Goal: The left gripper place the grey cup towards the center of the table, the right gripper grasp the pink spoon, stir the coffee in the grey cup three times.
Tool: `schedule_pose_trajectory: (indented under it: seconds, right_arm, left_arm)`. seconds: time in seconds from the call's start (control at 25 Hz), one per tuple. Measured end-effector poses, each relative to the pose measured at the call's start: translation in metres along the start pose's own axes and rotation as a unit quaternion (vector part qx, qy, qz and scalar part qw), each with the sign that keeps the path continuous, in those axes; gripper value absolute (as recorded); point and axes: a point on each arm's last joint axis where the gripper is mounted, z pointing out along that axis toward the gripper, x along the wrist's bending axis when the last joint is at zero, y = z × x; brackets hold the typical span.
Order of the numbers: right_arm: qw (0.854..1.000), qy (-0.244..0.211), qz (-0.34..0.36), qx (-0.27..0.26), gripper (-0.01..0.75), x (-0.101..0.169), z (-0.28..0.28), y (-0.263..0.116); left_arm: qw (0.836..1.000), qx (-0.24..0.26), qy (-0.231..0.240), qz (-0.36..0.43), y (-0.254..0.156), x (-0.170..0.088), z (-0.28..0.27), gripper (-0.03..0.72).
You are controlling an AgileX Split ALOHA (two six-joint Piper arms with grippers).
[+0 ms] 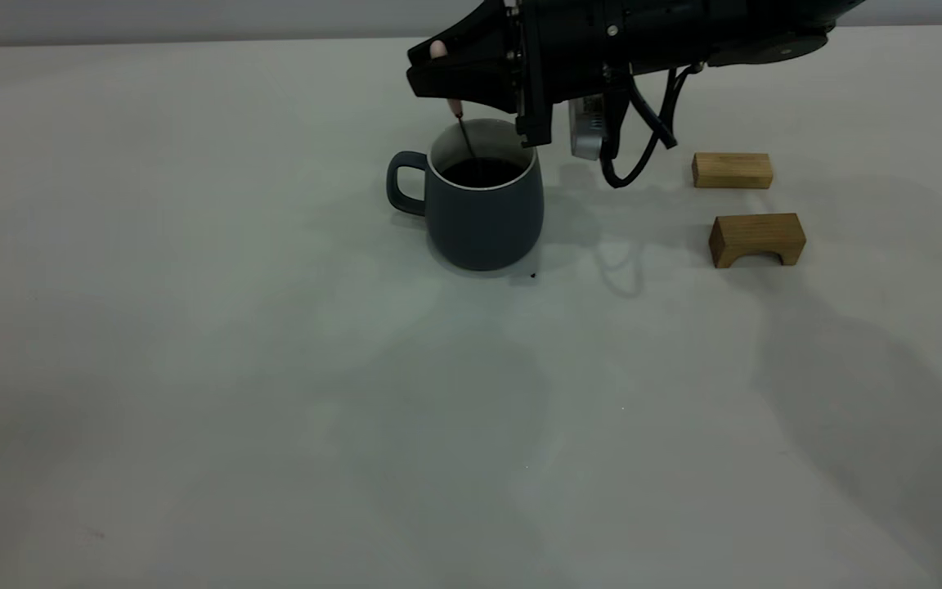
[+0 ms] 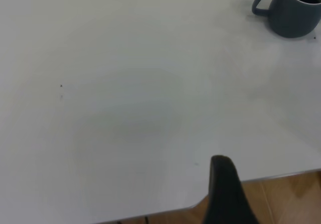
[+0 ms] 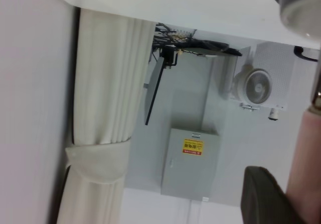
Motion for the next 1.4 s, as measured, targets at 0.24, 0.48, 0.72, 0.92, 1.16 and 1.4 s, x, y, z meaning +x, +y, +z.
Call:
schedule_pose_trajectory:
  seconds: [0.24,0.48,0.72,0.92,1.16,1.4]
  right_arm:
    - [0.999,-0.030,-0.016,-0.007,0.130,-0.005,-0.002,0.002]
    - [0.995,-0.088,-0.040,-0.009,0.156,-0.015,-0.004,0.003]
    - [0.979,-0.169,-0.105,-0.049,0.464,-0.021,-0.011,-0.003]
    - [0.910,-0.303,-0.250,-0.131,0.631,-0.014,-0.039,-0.039]
    - [0.761,-0.437,-0.402,-0.260,0.562,0.003,-0.085,-0.083]
    - [0.554,-0.506,-0.556,-0.357,0.433,0.028,-0.140,-0.169]
  left_arm:
    - [1.000,0.000,0.000,0.000,0.000,0.000,0.000,0.519]
    - [1.000,0.000,0.000,-0.001,0.000,0.000,0.000,0.519]
    - [1.000,0.000,0.000,-0.001,0.000,0.000,0.000,0.519]
    - [1.000,0.000,0.000,-0.001,0.000,0.000,0.000,0.519]
    - [1.000,0.000,0.000,-0.001,0.000,0.000,0.000,0.519]
    - [1.000,0.000,0.000,0.000,0.000,0.000,0.000,0.519]
